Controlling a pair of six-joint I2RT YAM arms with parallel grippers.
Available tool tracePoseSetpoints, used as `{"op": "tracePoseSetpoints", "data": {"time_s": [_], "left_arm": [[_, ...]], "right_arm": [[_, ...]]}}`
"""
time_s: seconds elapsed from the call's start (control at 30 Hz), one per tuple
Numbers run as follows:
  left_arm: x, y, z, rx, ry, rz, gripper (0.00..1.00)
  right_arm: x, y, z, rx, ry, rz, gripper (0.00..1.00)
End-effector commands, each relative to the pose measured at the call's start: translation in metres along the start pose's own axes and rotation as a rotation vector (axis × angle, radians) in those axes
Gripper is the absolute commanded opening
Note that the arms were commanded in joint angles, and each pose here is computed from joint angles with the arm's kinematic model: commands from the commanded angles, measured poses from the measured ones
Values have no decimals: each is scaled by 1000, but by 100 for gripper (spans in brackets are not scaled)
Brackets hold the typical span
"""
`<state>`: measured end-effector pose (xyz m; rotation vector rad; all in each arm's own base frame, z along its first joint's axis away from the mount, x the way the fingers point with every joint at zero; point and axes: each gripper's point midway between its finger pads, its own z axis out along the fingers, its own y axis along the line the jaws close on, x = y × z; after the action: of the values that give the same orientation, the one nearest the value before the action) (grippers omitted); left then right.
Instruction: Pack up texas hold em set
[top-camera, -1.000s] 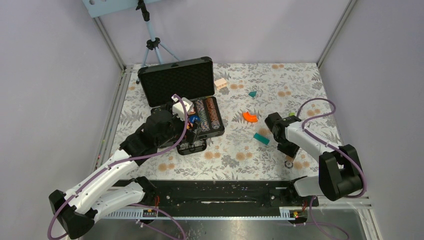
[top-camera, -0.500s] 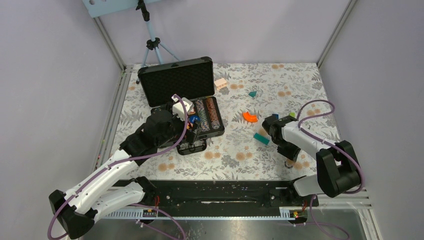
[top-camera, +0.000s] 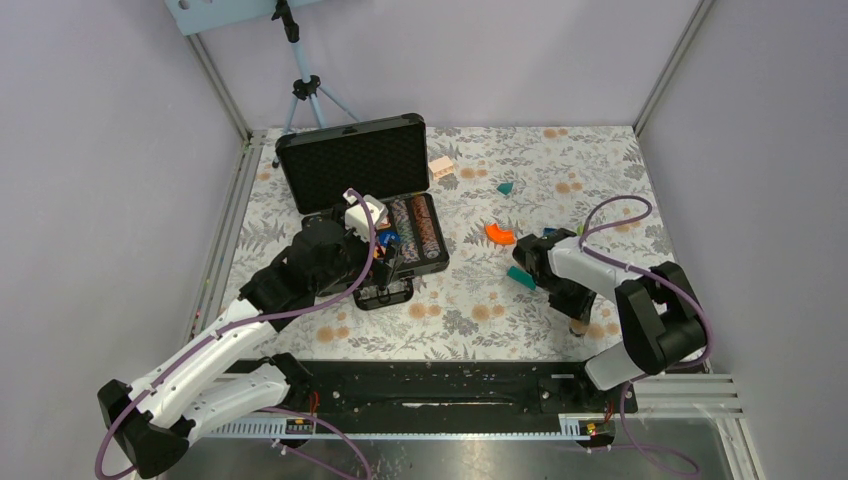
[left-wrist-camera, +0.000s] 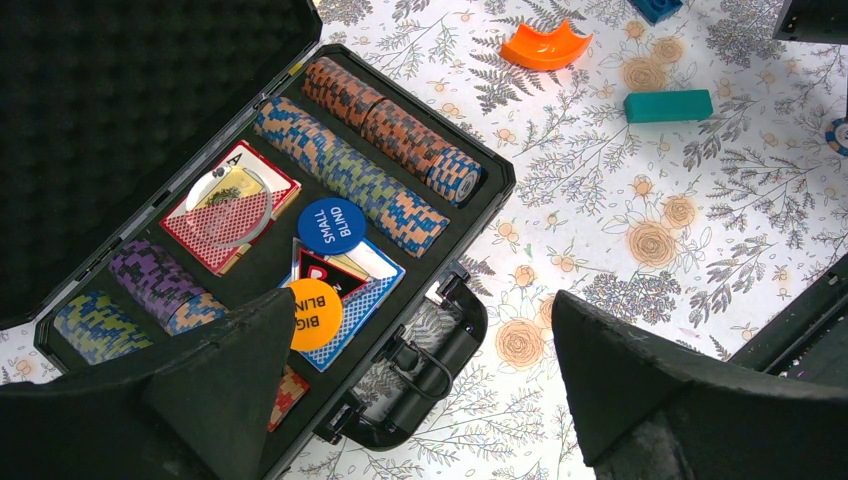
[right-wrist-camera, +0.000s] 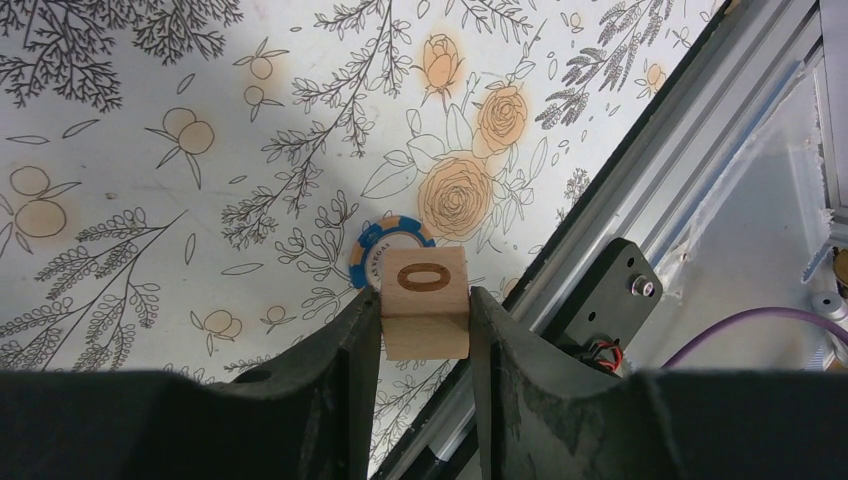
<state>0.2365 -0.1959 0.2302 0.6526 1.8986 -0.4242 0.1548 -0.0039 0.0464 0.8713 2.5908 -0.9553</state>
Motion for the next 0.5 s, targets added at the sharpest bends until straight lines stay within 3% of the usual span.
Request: {"op": "tracePoseSetpoints", "data": {"time_s": [0.0, 0.47], "left_arm": [[-14, -1, 0, 14, -58, 7, 99], [-14, -2, 0, 17, -57, 8, 99]], "right_arm": [[-12, 1, -6, 17, -60, 37, 0], [-9, 11, -7, 5, -58, 7, 0]]}}
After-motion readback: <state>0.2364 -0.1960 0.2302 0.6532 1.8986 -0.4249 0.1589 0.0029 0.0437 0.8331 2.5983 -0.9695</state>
